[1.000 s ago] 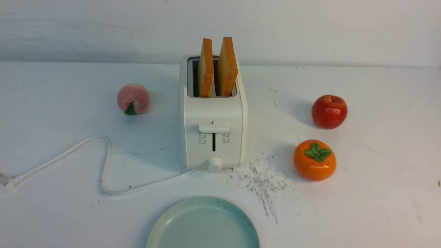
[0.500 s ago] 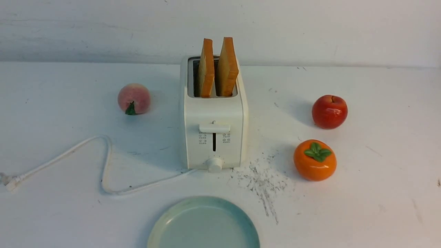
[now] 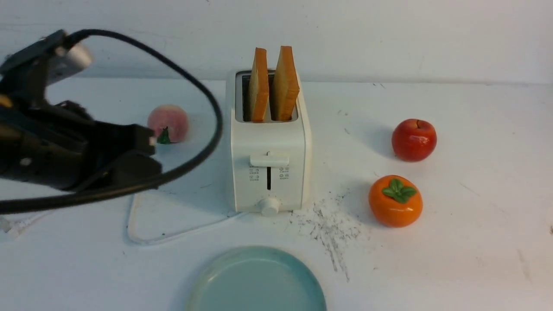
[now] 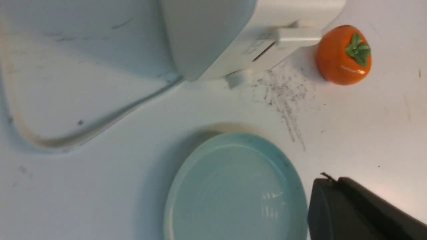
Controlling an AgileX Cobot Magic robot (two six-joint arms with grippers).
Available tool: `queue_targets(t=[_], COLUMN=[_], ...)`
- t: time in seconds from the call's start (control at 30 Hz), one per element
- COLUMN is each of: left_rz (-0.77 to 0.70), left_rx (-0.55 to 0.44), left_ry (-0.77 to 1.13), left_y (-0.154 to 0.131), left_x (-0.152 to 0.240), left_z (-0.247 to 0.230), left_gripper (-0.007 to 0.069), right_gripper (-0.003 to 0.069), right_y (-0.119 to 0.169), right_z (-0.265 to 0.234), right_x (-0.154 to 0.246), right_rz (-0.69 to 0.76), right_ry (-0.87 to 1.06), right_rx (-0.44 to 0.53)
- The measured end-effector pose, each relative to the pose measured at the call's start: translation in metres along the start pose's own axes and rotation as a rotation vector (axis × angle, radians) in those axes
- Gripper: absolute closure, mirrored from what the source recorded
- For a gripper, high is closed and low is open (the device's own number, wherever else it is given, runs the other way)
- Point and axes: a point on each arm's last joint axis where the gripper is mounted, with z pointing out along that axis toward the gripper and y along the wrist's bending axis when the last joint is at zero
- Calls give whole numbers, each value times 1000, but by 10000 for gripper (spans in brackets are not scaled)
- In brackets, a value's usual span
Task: Take toasted bread from bread machine on white table place on plate.
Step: 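Reach for a toast slice standing in the toaster with the left gripper, then place the slice of bread on the plate with the left gripper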
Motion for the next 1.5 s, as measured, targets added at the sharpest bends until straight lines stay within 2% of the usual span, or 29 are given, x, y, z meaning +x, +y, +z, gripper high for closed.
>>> queue_targets(t=[0.3, 0.37, 0.47, 0.73, 0.87, 0.93, 1.03, 1.1, 1.17, 1.2, 1.33, 1.5], left_rz=[160, 178, 216, 294, 354, 364, 366, 366, 362, 364, 361, 334], left_rx=[8, 3, -18, -94, -151, -170, -215, -251, -270, -274, -262, -175], left_ry=[-54, -63, -97, -111, -135, -132, -125, -120, -125, -125, -176, -333], left_y=[-52, -55, -60, -52, -42, -39, -33, -30, -30, -30, -44, -77], left_x=[-61, -68, -89, -117, -121, -121, -120, -120, -121, -121, -126, -132], left_z=[54, 62, 81, 140, 161, 166, 173, 173, 170, 168, 133, 26], left_gripper=[639, 636, 590, 198, 132, 132, 218, 400, 542, 568, 568, 568], right_gripper=[657, 655, 656, 650, 647, 647, 645, 645, 644, 643, 638, 631], right_y=[-1, -1, -1, -1, -1, 0, 0, 0, 0, 0, 0, 0], right_z=[3, 3, 3, 3, 3, 3, 3, 3, 3, 3, 3, 3], right_x=[-5, -5, -6, -6, -6, -6, -6, -7, -7, -7, -7, -7], right_rz=[9, 8, 8, 11, 13, 14, 19, 20, 21, 22, 23, 23], right_ry=[-31, -34, -39, -44, -45, -45, -46, -48, -48, -48, -48, -48], right_rx=[6, 6, 6, 7, 5, 3, -2, -3, -4, -5, -7, -7])
